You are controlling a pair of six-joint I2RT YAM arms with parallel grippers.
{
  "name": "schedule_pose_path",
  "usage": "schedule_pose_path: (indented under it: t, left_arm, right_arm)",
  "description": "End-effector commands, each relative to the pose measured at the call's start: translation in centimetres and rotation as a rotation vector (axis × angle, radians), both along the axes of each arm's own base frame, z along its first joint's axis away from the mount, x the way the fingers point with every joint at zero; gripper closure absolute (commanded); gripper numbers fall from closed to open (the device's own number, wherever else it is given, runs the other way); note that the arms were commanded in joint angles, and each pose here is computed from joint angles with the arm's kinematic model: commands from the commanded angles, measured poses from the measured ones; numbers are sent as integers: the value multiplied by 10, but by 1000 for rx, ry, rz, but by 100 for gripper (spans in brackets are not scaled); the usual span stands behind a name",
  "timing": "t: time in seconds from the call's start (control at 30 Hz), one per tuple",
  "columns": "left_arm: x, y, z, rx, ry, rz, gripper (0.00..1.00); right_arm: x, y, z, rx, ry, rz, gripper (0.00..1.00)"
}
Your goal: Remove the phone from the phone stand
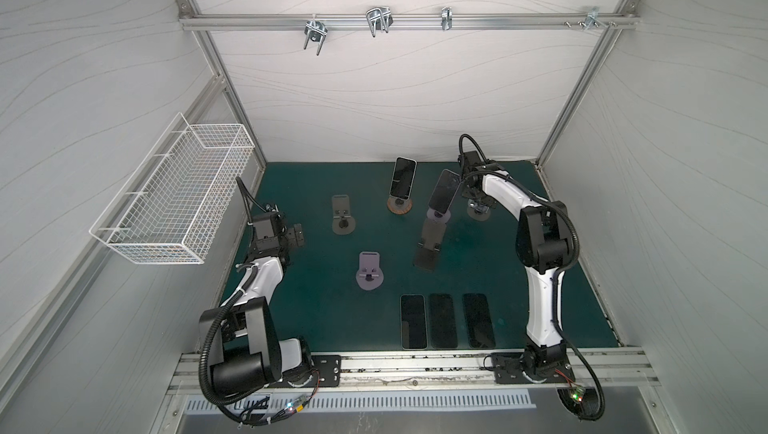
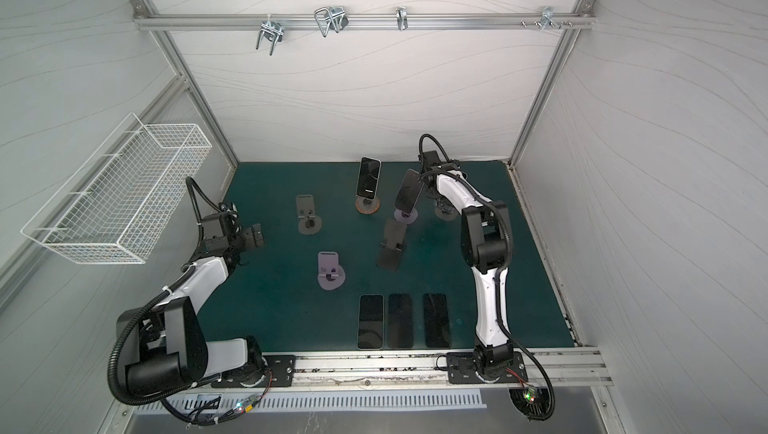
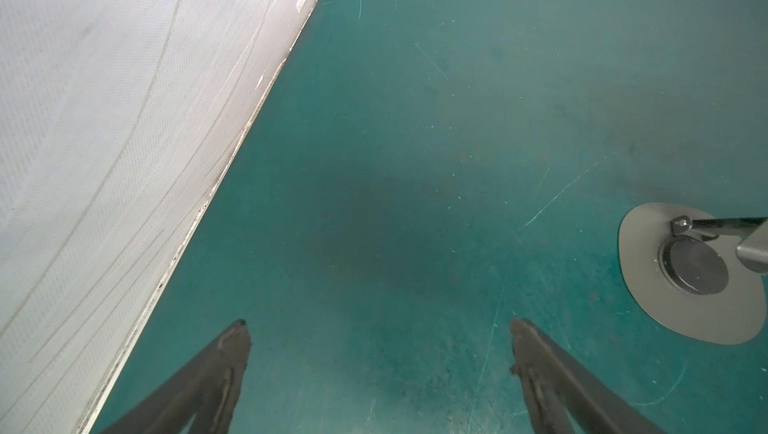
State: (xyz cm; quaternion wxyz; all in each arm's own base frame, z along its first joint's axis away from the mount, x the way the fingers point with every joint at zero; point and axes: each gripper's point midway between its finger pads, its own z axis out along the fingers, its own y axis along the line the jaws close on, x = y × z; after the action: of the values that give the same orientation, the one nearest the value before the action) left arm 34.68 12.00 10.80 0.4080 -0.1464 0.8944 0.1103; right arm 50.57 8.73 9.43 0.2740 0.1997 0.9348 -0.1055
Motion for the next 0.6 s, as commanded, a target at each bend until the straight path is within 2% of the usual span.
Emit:
schedule_pose_path:
  t: [0.0,0.57]
  left_arm:
    - [11,8,18,20,-59,21,1]
    - [11,8,19,21,-62,26,1]
  right_arm:
    - [6,5,25,33,-57,53,17]
    - [-4,-19,31,-7,-61,49,17]
